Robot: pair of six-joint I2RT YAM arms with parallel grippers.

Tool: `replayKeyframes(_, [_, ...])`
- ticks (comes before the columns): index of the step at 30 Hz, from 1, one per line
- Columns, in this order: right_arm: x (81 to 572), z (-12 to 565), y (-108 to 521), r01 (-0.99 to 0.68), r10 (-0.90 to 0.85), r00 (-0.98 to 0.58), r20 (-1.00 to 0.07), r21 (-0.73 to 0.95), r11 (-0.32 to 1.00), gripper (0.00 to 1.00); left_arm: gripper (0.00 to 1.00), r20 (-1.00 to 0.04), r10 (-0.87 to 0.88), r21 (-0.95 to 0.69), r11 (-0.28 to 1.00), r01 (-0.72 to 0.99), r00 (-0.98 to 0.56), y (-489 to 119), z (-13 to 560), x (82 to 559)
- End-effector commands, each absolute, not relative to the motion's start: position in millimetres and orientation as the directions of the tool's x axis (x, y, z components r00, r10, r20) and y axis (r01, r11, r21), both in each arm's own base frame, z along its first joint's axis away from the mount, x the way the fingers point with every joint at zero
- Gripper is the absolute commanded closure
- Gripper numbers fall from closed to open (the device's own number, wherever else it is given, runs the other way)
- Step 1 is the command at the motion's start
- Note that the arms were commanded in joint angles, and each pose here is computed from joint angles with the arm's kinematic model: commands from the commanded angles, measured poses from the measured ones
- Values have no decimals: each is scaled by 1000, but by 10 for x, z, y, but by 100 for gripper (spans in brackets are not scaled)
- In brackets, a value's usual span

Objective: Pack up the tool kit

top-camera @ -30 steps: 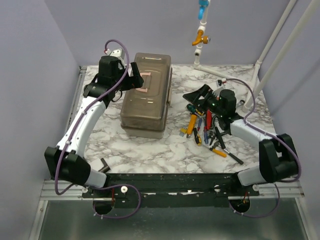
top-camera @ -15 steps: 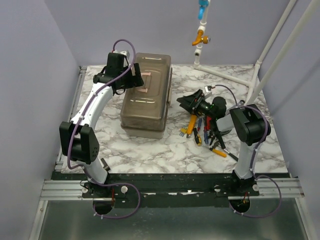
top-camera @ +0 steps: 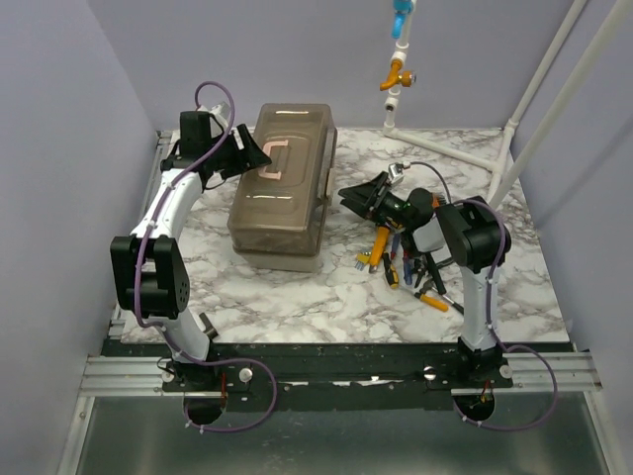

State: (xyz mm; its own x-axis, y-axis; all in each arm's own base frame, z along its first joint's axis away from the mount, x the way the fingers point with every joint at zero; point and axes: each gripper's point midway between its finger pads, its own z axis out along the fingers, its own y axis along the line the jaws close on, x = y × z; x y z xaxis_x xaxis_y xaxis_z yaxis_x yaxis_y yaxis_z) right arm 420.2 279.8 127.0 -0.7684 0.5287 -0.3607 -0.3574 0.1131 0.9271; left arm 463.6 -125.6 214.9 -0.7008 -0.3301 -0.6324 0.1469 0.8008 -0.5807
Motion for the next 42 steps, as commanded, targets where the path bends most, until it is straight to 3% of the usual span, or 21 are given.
replayKeyframes(1, [4145,1386,2965,-401,492,-795,-355,916,12,3,36,-502,-336,-666,738,109,-797,-1281,1659,4562])
replayKeyframes(13, [4207,1564,3239,-395,454,-826,-334,918,-43,7,36,-499,-323,-660,744,110,-804,-1239,1570,4584])
replayKeyframes(17, [4222,1651,3308,-377,440,-843,-309,923,-74,15,36,-497,-322,-655,749,104,-806,-1217,1526,4588])
replayKeyframes(23, [4185,1825,3369,-371,425,-860,-284,918,-139,33,36,-497,-321,-661,742,111,-806,-1220,1500,4600])
replayKeyframes(29, [4227,1836,3448,-326,419,-871,-258,941,-97,40,36,-503,-315,-664,737,127,-805,-1227,1482,4582])
replayKeyframes(35, [4188,2051,3434,-330,416,-876,-244,932,-148,41,36,-508,-311,-655,745,126,-803,-1231,1416,4535])
replayKeyframes(42, [4295,1992,3498,-271,420,-875,-241,962,-13,47,36,-517,-280,-630,764,139,-809,-1304,1331,4482])
